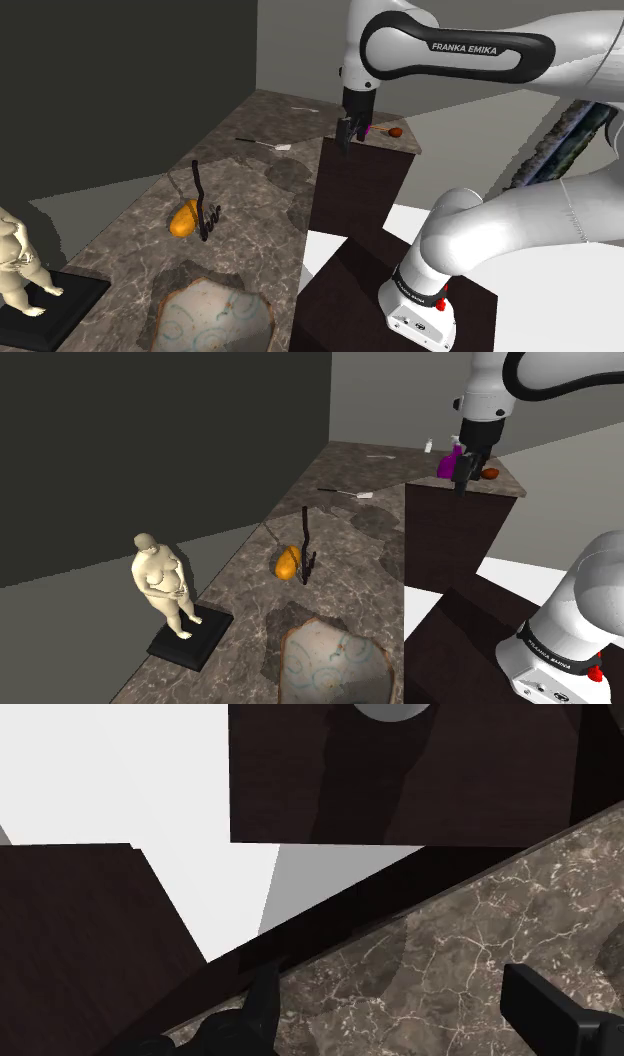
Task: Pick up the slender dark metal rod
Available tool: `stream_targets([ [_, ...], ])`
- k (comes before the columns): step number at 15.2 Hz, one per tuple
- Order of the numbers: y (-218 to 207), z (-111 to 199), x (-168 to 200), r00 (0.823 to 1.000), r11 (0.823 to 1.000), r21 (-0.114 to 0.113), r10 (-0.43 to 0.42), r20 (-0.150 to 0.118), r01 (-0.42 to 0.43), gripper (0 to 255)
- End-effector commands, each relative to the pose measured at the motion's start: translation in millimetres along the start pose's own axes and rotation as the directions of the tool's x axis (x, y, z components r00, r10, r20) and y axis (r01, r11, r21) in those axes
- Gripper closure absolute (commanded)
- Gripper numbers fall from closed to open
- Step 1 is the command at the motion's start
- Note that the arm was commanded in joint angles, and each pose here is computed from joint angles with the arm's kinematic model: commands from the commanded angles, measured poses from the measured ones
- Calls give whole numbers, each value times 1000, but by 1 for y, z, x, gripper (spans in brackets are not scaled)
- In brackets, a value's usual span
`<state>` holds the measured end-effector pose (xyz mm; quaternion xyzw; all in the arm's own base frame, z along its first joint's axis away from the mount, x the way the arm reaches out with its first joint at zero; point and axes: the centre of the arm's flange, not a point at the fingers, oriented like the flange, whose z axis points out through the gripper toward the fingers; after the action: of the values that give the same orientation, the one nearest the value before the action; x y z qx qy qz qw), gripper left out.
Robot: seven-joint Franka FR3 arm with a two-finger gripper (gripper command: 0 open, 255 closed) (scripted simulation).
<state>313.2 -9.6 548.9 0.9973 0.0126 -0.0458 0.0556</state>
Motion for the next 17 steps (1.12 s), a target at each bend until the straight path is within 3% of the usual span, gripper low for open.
stream_targets([
  [1,0,0,0,1000,1000,0,0,0,0,0],
  [9,-82,-2,59,995,994,43,96,21,-97,0],
  [17,-158,-6,127,981,978,83,191,45,-194,0],
])
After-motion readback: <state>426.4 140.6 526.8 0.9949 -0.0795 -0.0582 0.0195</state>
